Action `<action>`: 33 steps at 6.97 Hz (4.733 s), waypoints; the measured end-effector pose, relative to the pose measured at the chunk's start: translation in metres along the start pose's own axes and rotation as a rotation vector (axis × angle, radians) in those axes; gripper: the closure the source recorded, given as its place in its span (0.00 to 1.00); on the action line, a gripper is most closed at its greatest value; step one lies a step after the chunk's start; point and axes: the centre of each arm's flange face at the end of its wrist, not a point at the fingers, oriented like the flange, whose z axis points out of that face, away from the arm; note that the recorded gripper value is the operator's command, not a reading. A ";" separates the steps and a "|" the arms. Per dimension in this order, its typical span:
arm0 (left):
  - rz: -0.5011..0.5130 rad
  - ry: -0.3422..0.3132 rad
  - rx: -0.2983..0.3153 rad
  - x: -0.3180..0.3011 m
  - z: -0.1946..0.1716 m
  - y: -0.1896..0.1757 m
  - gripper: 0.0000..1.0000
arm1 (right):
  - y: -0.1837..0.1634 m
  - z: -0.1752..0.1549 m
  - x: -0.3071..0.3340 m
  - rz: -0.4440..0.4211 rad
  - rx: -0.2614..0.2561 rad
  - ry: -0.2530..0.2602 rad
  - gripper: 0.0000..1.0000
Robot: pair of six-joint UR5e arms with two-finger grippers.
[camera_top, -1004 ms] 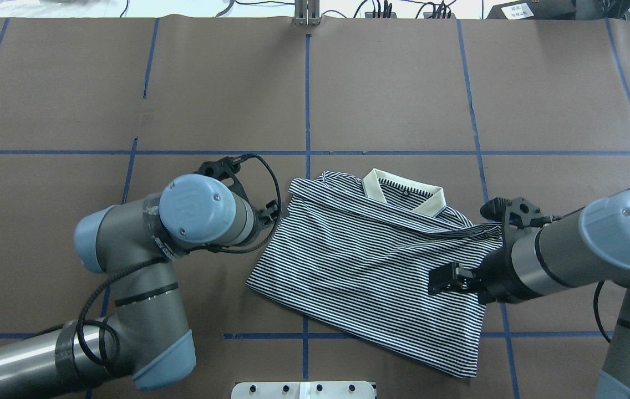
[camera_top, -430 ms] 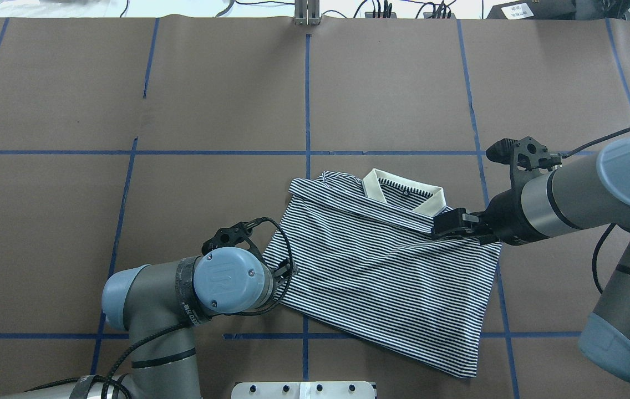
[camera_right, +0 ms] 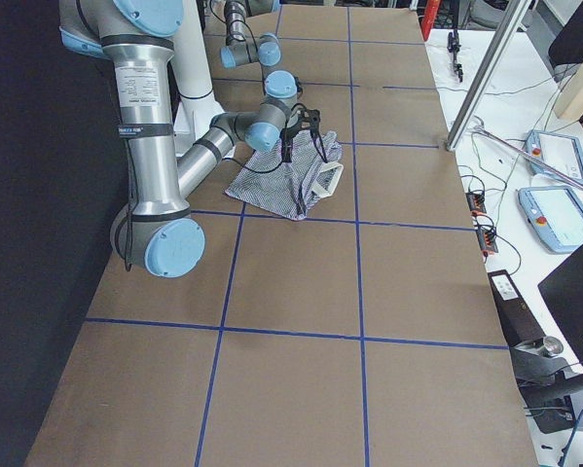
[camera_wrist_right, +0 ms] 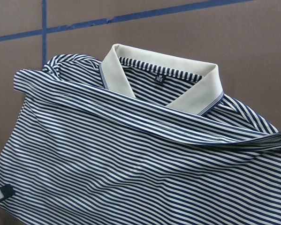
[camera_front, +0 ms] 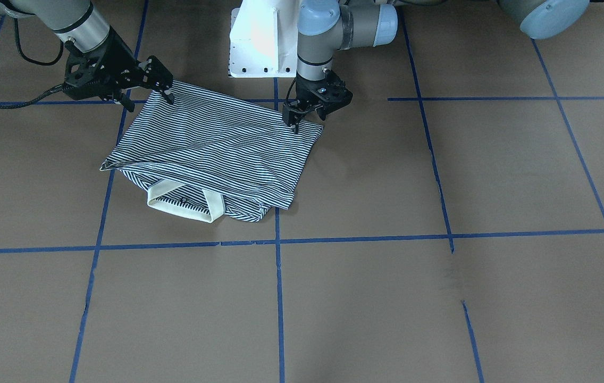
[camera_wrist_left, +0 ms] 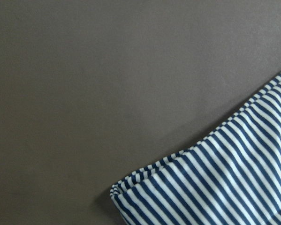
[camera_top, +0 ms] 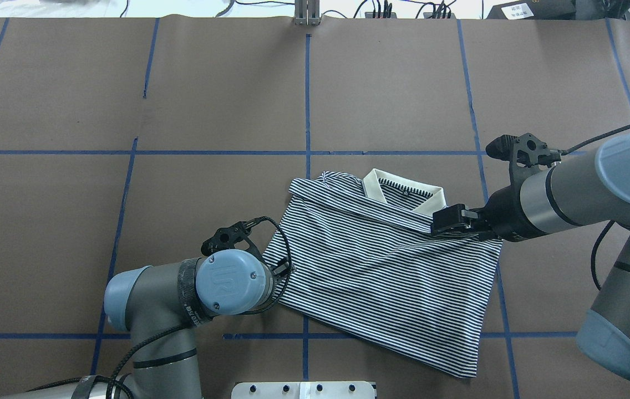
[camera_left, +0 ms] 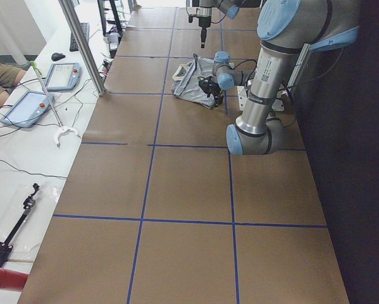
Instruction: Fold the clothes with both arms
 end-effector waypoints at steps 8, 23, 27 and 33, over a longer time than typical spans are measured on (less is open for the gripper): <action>-0.007 0.000 0.036 -0.001 -0.019 -0.025 1.00 | -0.005 0.000 0.002 0.015 0.010 0.005 0.00; 0.436 0.207 0.461 0.132 0.042 -0.331 0.00 | -0.019 -0.003 0.002 0.007 0.077 0.015 0.00; 0.537 0.219 0.336 0.065 -0.005 -0.317 0.00 | -0.052 0.041 -0.065 -0.114 0.059 0.198 0.00; 0.688 0.166 0.147 -0.033 -0.112 -0.282 0.00 | -0.001 0.134 -0.144 -0.235 -0.069 0.338 0.00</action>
